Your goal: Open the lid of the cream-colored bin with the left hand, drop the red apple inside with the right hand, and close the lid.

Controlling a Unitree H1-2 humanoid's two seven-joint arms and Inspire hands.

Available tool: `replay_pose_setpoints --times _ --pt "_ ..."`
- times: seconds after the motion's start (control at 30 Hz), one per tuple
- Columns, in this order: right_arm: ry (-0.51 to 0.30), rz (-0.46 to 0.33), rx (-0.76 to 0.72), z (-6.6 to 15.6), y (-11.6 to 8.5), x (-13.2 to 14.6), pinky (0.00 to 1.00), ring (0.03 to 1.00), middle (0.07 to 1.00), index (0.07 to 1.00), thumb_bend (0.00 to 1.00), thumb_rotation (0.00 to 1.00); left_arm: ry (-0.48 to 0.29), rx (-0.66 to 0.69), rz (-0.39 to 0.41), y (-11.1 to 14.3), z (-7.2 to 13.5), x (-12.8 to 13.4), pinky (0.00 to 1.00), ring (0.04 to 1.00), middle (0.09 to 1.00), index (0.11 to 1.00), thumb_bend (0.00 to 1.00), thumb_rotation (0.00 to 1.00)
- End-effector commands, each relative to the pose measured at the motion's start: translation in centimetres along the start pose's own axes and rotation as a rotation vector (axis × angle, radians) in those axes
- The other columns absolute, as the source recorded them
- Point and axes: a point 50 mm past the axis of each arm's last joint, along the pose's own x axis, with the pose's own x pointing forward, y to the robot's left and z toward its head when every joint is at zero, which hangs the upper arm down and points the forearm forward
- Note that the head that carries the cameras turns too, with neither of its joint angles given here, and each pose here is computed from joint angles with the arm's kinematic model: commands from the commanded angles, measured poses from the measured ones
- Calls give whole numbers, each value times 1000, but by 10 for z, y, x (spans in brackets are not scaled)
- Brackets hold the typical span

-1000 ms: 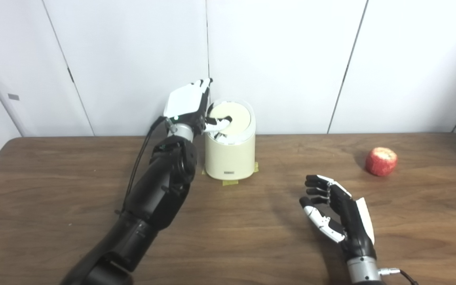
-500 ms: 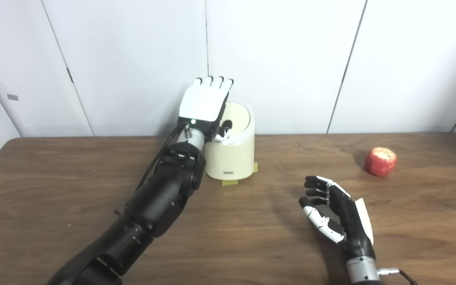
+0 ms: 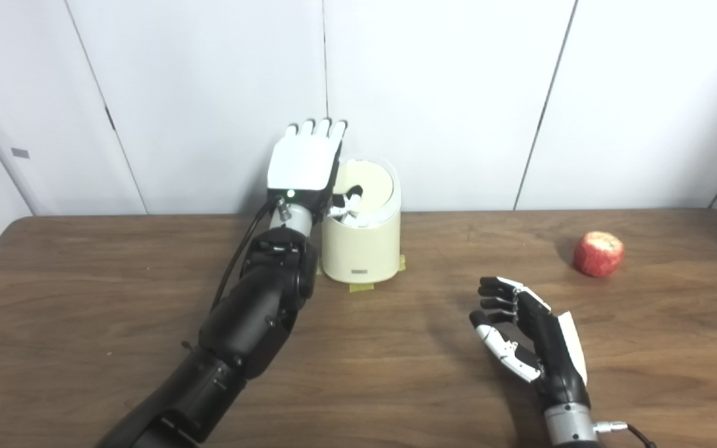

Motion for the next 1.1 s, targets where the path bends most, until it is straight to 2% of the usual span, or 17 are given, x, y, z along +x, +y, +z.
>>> replay_pose_setpoints --times 0.0,0.23,0.4,0.5,0.63,0.7,0.73,0.83,1.07 --pt "-52 -4 11 9 1 5 614 687 713 703 239 391 -27 -94 107 37 22 7 1000 1000 1000 1000 589 999" --pt "-46 -5 4 8 0 6 611 685 711 702 242 395 -14 -294 233 67 18 -3 1000 1000 1000 1000 569 1000" --pt "-43 -3 2 7 0 7 614 686 712 703 241 402 -32 -374 299 81 8 -13 1000 1000 1000 1000 575 1000" --pt "-47 -4 6 5 -1 8 614 685 711 702 242 384 -42 -401 312 85 1 -20 1000 1000 1000 1000 589 1000" --pt "-54 4 4 3 -1 9 613 686 711 701 245 381 -26 -341 277 79 -8 -24 1000 1000 1000 1000 551 977" --pt "-58 5 -1 3 -1 10 612 683 708 699 245 383 -15 -308 253 75 -11 -21 1000 1000 1000 1000 555 827" --pt "-56 6 -2 3 -1 9 613 684 708 699 245 394 -4 -294 237 72 -12 -18 1000 1000 1000 1000 589 743" --pt "-49 6 6 3 0 8 617 690 714 704 242 384 25 -264 199 65 -16 -10 1000 1000 1000 1000 667 621" --pt "-52 3 -5 5 0 6 607 685 712 704 237 362 70 -233 130 51 -23 10 1000 1000 1000 1000 714 644"
